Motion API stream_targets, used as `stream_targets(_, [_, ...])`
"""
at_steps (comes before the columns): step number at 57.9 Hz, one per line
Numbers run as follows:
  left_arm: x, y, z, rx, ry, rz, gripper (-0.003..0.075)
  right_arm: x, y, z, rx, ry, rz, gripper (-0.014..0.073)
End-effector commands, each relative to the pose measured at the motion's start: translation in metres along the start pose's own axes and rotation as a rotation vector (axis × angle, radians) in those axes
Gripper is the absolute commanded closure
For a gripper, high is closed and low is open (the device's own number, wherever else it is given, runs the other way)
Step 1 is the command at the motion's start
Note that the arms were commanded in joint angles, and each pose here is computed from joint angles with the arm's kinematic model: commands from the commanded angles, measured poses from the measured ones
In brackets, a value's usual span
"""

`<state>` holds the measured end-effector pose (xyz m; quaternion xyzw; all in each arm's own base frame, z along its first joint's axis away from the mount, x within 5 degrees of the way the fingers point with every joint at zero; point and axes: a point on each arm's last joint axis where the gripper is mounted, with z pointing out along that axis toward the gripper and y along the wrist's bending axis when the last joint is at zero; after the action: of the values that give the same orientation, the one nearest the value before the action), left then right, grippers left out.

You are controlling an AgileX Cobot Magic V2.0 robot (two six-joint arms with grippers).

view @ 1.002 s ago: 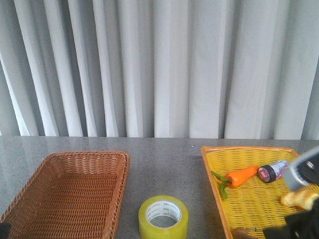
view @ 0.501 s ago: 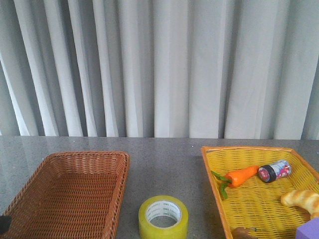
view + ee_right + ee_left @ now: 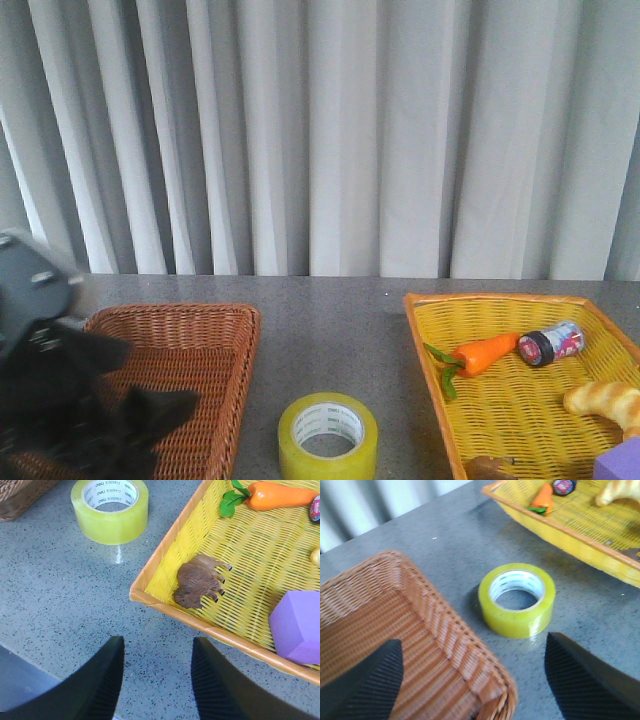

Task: Transfer tape with both arms
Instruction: 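Reach the left gripper to the tape roll and grasp its rim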

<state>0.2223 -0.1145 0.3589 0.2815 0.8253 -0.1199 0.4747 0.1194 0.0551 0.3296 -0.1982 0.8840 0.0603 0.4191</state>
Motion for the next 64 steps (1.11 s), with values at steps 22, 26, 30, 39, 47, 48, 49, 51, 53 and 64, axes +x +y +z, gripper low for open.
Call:
stream_targets(22, [-0.066, -0.007, 0.130, 0.108, 0.158, 0.118, 0.0165, -0.011, -0.001, -0.006, 0.007, -0.083, -0.006, 0.0268])
stream_targets(26, [-0.071, -0.006, 0.147, 0.118, 0.179, 0.120, 0.0165, -0.011, -0.001, -0.006, 0.007, -0.083, -0.006, 0.0268])
stream_targets(30, [-0.071, -0.004, 0.166, 0.125, 0.213, 0.126, 0.0165, -0.011, -0.001, -0.006, 0.007, -0.083, -0.006, 0.0268])
stream_targets(39, [-0.074, 0.000, 0.198, 0.111, 0.255, 0.169, 0.0165, -0.011, -0.001, -0.006, 0.007, -0.084, -0.006, 0.0268])
stream_targets(47, [-0.071, 0.002, 0.222, 0.111, 0.303, 0.189, 0.0172, -0.011, -0.001, -0.006, 0.007, -0.084, -0.006, 0.0268])
stream_targets(48, [-0.070, 0.003, 0.226, 0.113, 0.312, 0.190, 0.0177, -0.011, -0.001, -0.006, 0.007, -0.084, -0.006, 0.0268])
stream_targets(49, [-0.069, 0.003, 0.228, 0.115, 0.317, 0.190, 0.0180, -0.011, -0.001, -0.006, 0.007, -0.084, -0.006, 0.0268])
stream_targets(51, [-0.069, 0.003, 0.231, 0.119, 0.324, 0.190, 0.0188, -0.011, -0.001, -0.006, 0.007, -0.084, -0.006, 0.0268])
stream_targets(53, [-0.067, 0.002, 0.236, 0.123, 0.339, 0.189, 0.0197, -0.011, -0.001, -0.006, 0.007, -0.084, -0.006, 0.0268])
stream_targets(64, [-0.055, 0.002, 0.255, 0.136, 0.384, 0.186, 0.0252, -0.011, -0.001, -0.006, 0.007, -0.084, -0.006, 0.0268])
